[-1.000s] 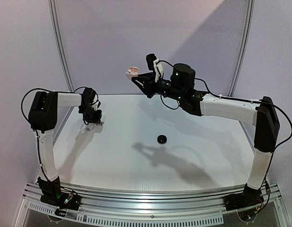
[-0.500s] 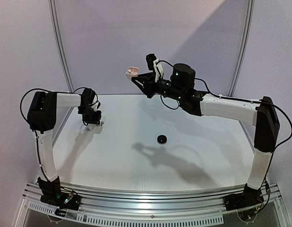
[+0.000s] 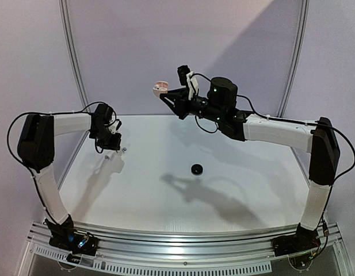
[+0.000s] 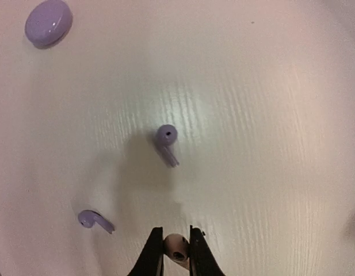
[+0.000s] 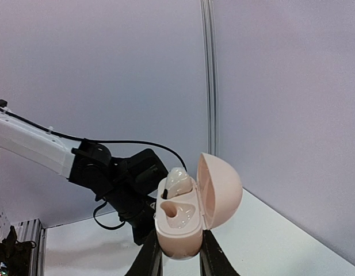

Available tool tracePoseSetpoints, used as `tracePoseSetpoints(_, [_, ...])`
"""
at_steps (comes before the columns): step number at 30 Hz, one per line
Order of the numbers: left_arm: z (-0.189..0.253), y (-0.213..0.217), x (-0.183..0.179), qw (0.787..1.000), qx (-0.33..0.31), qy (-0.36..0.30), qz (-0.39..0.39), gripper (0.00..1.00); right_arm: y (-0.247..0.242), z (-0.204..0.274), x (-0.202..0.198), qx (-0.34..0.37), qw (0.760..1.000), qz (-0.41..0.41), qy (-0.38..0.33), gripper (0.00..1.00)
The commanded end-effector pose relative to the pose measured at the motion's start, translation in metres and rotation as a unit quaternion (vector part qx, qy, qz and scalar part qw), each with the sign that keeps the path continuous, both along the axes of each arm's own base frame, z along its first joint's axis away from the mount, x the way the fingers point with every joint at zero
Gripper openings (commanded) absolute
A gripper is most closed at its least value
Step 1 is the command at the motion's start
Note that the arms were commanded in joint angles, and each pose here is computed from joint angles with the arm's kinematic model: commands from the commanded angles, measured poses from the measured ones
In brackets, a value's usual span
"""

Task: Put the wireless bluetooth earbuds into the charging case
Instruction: Adjust the right earbud at the center of the board.

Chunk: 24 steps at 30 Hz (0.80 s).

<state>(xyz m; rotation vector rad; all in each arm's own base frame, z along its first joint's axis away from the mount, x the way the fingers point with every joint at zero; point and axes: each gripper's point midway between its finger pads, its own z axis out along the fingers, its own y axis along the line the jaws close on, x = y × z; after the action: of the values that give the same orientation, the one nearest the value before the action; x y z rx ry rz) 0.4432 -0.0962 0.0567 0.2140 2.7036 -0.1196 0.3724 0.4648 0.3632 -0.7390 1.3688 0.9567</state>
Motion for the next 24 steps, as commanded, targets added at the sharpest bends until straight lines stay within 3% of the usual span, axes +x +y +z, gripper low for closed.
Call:
tracePoseSetpoints(1, [0.018,-0.051,-0.038,0.996,-0.001,-0.012,-0.091,0.00,-0.004,0.010,-0.004,0.011,1.000,0.003,-0.011,0.00])
tracePoseSetpoints(6, [0.009,-0.096,-0.075,0.989,-0.024,0.017,-0.141,0.00,-0.013,0.008,-0.009,0.013,1.000,-0.005,-0.005,0.00])
tracePoseSetpoints(13, [-0.002,-0.150,-0.090,0.976,0.000,-0.005,-0.217,0.01,-0.036,0.008,-0.024,0.005,1.000,-0.024,0.007,0.00])
tracePoseSetpoints(24, [-0.051,-0.187,-0.128,0.966,0.012,0.032,-0.255,0.01,-0.050,-0.002,-0.052,-0.015,0.999,-0.028,0.023,0.00])
